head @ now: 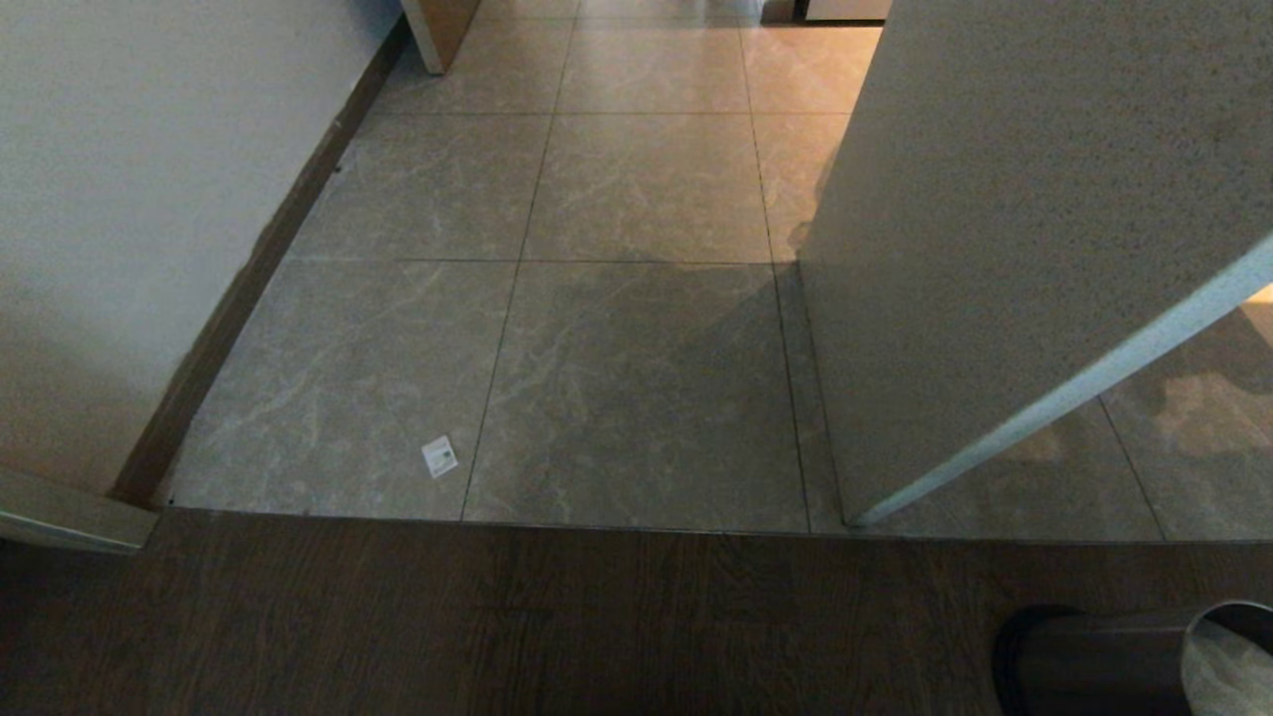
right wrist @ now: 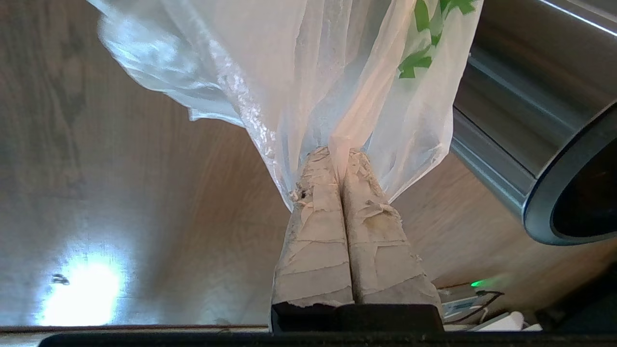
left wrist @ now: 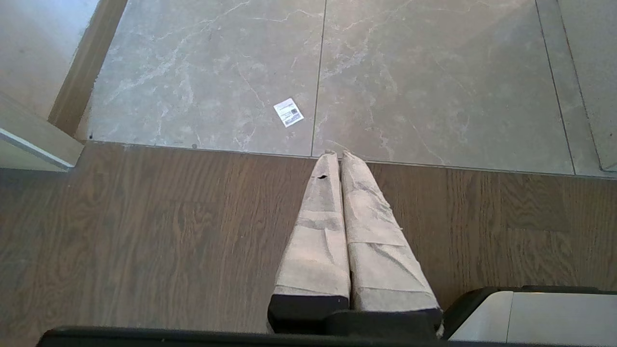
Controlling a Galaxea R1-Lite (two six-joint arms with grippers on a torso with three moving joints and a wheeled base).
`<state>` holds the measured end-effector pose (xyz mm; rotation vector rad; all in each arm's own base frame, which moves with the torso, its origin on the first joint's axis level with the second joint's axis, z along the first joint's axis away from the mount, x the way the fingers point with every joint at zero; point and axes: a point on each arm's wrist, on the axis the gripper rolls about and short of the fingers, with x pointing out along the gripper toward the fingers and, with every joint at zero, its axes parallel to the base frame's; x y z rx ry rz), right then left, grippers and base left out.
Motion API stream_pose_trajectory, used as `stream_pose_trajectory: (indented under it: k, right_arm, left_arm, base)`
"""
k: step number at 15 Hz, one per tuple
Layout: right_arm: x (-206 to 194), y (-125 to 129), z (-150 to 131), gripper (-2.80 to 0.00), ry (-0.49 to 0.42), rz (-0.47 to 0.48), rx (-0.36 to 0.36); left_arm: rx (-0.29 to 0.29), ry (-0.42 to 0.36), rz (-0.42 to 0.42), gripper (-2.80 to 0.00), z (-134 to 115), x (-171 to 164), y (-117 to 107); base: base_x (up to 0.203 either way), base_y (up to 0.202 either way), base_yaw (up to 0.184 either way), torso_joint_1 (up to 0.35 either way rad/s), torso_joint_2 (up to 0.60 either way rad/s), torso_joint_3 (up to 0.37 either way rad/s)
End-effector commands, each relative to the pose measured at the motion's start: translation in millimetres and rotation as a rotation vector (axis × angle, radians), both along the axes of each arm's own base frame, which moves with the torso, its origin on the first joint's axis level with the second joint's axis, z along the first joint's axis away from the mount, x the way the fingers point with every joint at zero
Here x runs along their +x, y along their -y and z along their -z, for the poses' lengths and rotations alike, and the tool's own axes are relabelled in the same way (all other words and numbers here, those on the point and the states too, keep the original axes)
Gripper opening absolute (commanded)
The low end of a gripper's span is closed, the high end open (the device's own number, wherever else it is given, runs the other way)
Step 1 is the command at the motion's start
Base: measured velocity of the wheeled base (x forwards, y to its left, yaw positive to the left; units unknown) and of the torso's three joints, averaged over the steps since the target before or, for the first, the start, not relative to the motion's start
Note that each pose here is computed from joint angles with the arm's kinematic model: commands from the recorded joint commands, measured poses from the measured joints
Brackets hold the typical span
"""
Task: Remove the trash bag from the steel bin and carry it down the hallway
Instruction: Pick up the trash bag
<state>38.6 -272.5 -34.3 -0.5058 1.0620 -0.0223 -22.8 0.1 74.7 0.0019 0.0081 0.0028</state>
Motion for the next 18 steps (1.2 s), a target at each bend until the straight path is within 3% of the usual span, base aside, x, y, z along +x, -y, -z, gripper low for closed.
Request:
stream_pose_trajectory:
  k: [1, 8, 14, 15, 18]
  right_arm:
    - [-0.7, 5.9, 9.1, -2.80, 0.011, -0.016, 0.005]
    - [-13.2, 23.2, 21.3, -2.80, 0.024, -0.037, -0.033]
    - [-13.8, 21.7, 31.1, -2.80, 0.051, -0.042, 0.023]
    - [-13.7, 21.7, 31.9, 0.00, 0.060, -0.044, 0.026]
    - [-13.0, 14.9, 35.6, 0.00, 0.110, -0.053, 0.115]
  left_arm:
    - [0.001, 0.000, 0.000, -2.80, 0.0, 0.0, 0.0]
    - [0.000, 0.000, 0.000, -2.80, 0.0, 0.0, 0.0]
    - [0.001, 0.000, 0.000, -2.80, 0.0, 0.0, 0.0]
    - [0.000, 0.000, 0.000, -2.80, 0.0, 0.0, 0.0]
    - [0.000, 0.000, 0.000, -2.80, 0.0, 0.0, 0.0]
  base:
    - [0.000, 0.000, 0.000, 0.000, 0.00, 0.000]
    - [0.000, 0.000, 0.000, 0.000, 0.00, 0.000]
    - [0.000, 0.000, 0.000, 0.000, 0.00, 0.000]
    - [0.000, 0.000, 0.000, 0.000, 0.00, 0.000]
    - [0.000, 0.000, 0.000, 0.000, 0.00, 0.000]
